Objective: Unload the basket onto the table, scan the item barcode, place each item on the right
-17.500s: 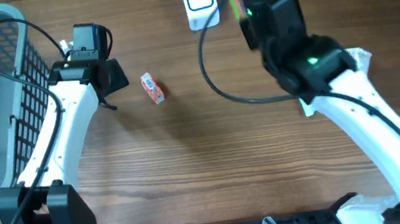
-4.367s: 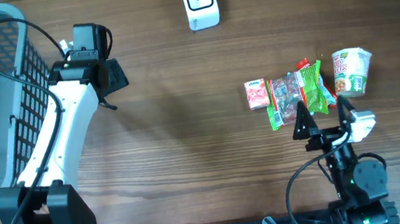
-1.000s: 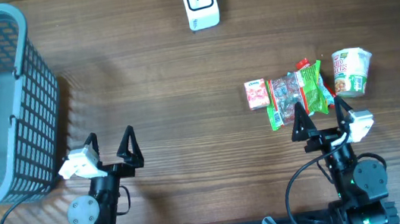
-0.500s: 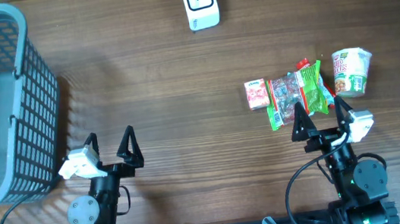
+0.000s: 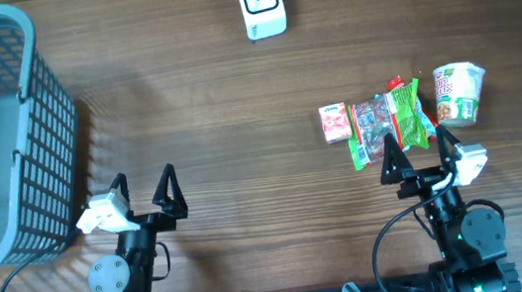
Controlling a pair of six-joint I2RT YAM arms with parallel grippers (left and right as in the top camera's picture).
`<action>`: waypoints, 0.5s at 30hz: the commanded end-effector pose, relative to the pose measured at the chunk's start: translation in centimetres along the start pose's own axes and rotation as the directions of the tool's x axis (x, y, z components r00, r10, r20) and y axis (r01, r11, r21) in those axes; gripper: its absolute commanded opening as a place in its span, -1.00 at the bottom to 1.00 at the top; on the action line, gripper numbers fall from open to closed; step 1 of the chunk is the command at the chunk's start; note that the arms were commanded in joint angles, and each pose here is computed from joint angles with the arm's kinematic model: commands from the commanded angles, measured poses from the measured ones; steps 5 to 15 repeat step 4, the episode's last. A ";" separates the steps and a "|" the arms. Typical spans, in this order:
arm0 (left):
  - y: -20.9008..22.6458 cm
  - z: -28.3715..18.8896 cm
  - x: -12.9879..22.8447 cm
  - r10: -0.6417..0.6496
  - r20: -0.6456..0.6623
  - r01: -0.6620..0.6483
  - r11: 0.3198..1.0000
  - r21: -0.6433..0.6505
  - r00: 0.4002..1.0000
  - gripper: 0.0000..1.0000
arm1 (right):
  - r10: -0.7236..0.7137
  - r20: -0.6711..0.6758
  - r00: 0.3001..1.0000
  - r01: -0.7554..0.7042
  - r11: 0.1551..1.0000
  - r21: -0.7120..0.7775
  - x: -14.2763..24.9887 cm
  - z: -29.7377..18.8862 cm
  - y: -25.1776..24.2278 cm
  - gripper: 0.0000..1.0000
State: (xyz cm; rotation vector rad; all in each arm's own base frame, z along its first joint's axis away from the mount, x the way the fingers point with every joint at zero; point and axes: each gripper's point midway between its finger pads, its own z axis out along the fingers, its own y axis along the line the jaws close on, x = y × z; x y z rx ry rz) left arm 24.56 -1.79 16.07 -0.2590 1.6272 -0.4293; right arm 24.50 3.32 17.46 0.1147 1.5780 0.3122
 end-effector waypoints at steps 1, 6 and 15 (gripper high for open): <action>0.0 0.0 0.1 0.016 -0.003 -0.016 1.000 -0.002 1.000 1.00 | 0.001 0.010 1.000 -0.001 1.000 -0.006 -0.2 0.0 0.1 0.99; 0.0 0.0 0.1 0.016 -0.003 -0.016 1.000 -0.002 1.000 1.00 | 0.001 0.010 1.000 -0.001 1.000 -0.006 -0.2 0.0 0.1 0.99; 0.0 0.0 0.1 0.016 -0.003 -0.016 1.000 -0.002 1.000 1.00 | 0.001 0.010 1.000 -0.001 1.000 -0.006 -0.2 0.0 0.1 0.99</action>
